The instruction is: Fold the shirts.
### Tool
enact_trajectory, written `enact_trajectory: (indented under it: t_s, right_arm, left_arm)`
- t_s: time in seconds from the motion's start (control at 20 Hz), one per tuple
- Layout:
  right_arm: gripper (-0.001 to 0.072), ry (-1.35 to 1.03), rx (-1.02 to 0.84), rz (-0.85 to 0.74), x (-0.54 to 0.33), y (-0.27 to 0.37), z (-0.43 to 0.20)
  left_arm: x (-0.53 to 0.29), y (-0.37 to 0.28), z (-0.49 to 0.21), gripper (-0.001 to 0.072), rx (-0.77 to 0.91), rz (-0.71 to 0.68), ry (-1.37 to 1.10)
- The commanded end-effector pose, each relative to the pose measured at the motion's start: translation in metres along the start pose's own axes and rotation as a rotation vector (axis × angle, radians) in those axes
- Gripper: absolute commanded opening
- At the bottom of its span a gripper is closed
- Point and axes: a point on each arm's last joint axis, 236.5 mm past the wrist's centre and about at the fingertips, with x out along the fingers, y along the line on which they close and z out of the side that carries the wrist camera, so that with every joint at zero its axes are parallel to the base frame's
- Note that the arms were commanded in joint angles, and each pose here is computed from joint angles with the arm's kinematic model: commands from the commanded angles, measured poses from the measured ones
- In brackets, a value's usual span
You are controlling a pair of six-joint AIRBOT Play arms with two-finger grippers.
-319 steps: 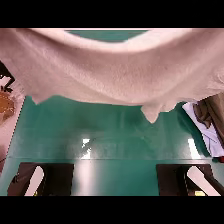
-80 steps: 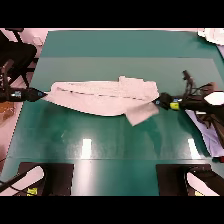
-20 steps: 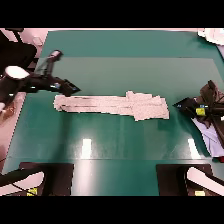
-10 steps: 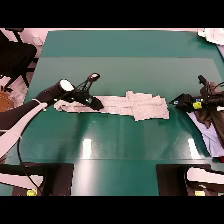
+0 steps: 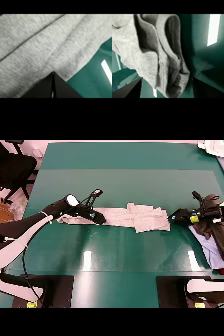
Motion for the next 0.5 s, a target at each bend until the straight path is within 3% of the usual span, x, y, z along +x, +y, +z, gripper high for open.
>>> enact_trajectory:
  t_s: [0.0,0.45]
  right_arm:
    - [0.0716,0.003,0.018,-0.005,0.007,-0.009,0.002]
    - [0.0716,0.044,-0.094,-0.035,0.041,0.014,0.003]
  left_arm:
    - [0.001,0.001,-0.001,0.0025,0.003,0.006,0.004]
    - [0.001,0.001,-0.002,0.0026,0.003,0.004,0.007]
